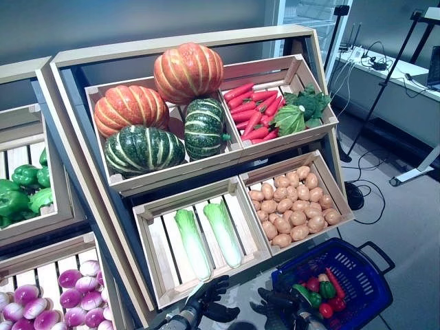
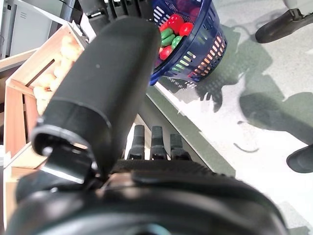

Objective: Put vegetables into the basket

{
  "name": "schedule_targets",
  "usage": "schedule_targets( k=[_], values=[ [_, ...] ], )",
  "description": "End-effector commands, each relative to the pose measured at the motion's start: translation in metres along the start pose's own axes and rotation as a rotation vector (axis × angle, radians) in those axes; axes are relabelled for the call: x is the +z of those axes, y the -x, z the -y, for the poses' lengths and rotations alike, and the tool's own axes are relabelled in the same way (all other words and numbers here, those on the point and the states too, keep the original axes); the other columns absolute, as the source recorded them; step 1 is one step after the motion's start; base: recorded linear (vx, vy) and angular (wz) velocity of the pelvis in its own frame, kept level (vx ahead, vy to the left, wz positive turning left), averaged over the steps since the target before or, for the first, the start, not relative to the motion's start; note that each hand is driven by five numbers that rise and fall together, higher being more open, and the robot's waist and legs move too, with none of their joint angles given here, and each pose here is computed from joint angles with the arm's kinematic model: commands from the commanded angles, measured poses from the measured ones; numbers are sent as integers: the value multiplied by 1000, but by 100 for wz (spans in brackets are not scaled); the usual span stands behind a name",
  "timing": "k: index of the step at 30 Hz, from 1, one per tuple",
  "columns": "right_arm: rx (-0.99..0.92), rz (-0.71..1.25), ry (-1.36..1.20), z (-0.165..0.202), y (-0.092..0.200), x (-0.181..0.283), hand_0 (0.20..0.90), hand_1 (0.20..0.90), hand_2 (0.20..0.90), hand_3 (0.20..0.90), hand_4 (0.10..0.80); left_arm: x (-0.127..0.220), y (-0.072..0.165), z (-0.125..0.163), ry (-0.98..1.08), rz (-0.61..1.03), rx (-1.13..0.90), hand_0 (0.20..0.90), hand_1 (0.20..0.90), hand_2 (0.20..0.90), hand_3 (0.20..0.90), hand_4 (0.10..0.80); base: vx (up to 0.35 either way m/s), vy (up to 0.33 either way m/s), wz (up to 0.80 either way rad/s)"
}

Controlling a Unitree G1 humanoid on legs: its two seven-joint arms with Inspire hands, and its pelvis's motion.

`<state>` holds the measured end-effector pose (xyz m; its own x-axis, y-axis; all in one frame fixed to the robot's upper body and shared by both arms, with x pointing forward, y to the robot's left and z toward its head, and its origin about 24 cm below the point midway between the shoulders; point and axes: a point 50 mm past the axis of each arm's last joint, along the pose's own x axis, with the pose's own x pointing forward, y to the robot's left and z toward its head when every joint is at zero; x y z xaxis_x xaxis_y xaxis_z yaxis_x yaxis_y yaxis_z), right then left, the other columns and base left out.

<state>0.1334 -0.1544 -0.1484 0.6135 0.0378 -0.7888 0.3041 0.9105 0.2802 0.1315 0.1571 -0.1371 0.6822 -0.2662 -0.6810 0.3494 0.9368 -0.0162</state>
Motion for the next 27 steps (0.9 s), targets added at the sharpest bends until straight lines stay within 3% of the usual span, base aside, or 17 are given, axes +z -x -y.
schedule_targets(
  k=[1,10,14,17,21,22,27],
  values=[
    [132,179,24,-33,-11,49,900,900,900,900,800,56,-18,-13,-55,206,10,900,900,900,900,800,0,0,0],
    [112,156,-3,-27,-12,47,900,900,900,900,800,64,-17,-11,-210,261,-20,900,900,900,900,800,1,-2,1],
    [101,153,11,-25,-12,47,900,900,900,900,800,75,-16,-6,-419,352,-11,900,900,900,900,800,0,0,0],
    [87,151,25,-18,-12,49,900,900,900,900,800,86,-13,-10,-693,441,50,900,900,900,900,800,4,22,0],
    [73,149,45,-6,-11,56,900,900,900,900,800,95,-7,-36,-1126,527,236,900,900,900,900,800,35,48,-1],
    [70,150,56,-1,-10,60,900,900,900,900,800,105,-1,-59,-1286,559,336,900,900,900,900,800,49,57,-3],
    [60,153,71,12,-6,65,900,900,900,900,800,131,20,-103,-1604,612,496,900,900,900,900,800,49,30,-4]
  ],
)
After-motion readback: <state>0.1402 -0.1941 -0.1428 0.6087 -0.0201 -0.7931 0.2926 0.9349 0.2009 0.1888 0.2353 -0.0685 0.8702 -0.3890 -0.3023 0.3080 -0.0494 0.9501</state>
